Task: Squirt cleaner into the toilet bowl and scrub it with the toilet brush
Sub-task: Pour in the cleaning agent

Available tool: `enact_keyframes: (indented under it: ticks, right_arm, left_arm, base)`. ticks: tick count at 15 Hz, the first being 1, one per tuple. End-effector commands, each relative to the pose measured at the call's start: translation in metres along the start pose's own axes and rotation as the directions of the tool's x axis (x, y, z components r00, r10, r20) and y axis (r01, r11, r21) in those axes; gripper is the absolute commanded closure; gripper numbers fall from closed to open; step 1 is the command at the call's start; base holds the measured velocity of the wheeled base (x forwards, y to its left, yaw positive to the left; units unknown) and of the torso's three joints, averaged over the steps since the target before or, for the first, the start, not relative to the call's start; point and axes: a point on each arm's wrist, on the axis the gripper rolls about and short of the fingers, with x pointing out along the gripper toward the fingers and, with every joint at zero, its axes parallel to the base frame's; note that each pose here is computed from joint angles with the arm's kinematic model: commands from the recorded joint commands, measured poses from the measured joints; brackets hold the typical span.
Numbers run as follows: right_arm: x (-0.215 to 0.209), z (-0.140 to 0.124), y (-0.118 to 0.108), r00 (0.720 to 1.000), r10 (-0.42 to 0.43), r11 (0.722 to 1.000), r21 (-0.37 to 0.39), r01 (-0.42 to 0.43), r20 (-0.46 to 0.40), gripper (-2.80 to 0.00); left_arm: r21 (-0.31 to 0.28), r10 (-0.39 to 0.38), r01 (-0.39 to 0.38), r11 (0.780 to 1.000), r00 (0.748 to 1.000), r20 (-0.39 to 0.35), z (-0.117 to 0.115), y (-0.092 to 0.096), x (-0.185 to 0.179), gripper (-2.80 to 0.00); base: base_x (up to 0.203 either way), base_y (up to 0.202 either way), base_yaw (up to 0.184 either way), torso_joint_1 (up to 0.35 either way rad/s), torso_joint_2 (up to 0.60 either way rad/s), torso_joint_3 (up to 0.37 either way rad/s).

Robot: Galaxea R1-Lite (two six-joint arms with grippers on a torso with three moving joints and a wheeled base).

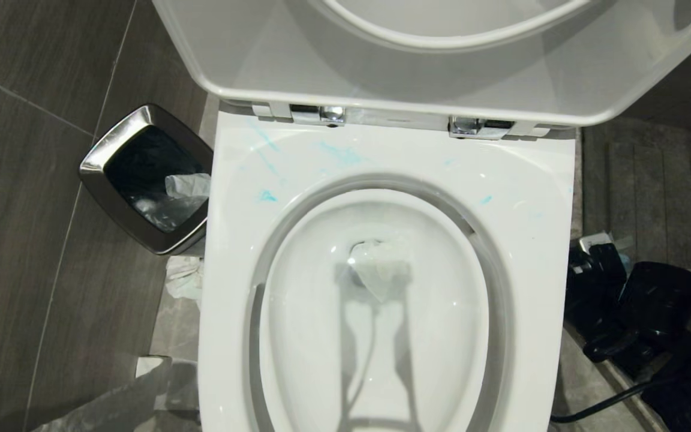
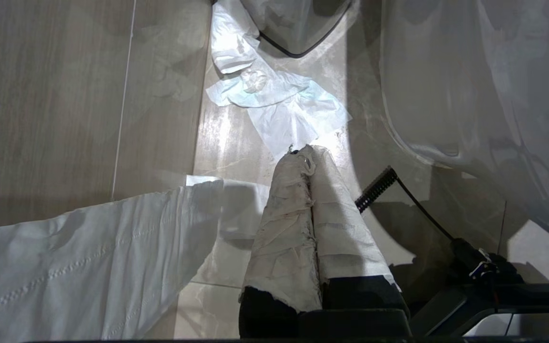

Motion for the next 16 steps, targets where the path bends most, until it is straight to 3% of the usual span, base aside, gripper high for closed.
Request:
enact_keyframes:
  ticks: [1, 4, 9, 12, 16]
  right_arm:
    - [0.011, -0.015, -0.003, 0.999, -0.010, 1.000, 0.000, 0.010, -0.042, -2.80]
    - [0.041, -0.026, -0.015, 0.998, -0.051, 0.999, 0.006, 0.051, -0.032, -2.80]
    - [0.059, -0.009, -0.021, 0.996, -0.066, 0.998, 0.005, 0.066, 0.065, -2.80]
    - [0.064, -0.011, -0.026, 0.997, -0.008, 0.999, -0.036, 0.011, 0.074, -2.80]
    - [0.083, -0.015, -0.029, 0.995, 0.002, 0.995, -0.103, 0.009, 0.101, -2.80]
  left_arm:
    - [0.000, 0.001, -0.001, 1.000, 1.000, -0.007, -0.002, 0.000, 0.001, 0.00]
    - [0.000, 0.001, -0.001, 1.000, 1.000, -0.007, -0.002, 0.000, 0.001, 0.00]
    - [0.000, 0.001, -0.001, 1.000, 1.000, -0.007, -0.002, 0.000, 0.001, 0.00]
    - [0.000, 0.001, -0.001, 1.000, 1.000, -0.007, -0.002, 0.000, 0.001, 0.00]
    - [0.000, 0.001, -0.001, 1.000, 1.000, -0.007, -0.002, 0.000, 0.001, 0.00]
  base:
    - [0.000, 0.000, 0.000, 0.000, 0.00, 0.000]
    - [0.000, 0.000, 0.000, 0.000, 0.00, 0.000]
    - [0.000, 0.000, 0.000, 0.000, -0.01, 0.001]
    - [0.000, 0.000, 0.000, 0.000, 0.00, 0.000]
    - [0.000, 0.000, 0.000, 0.000, 0.00, 0.000]
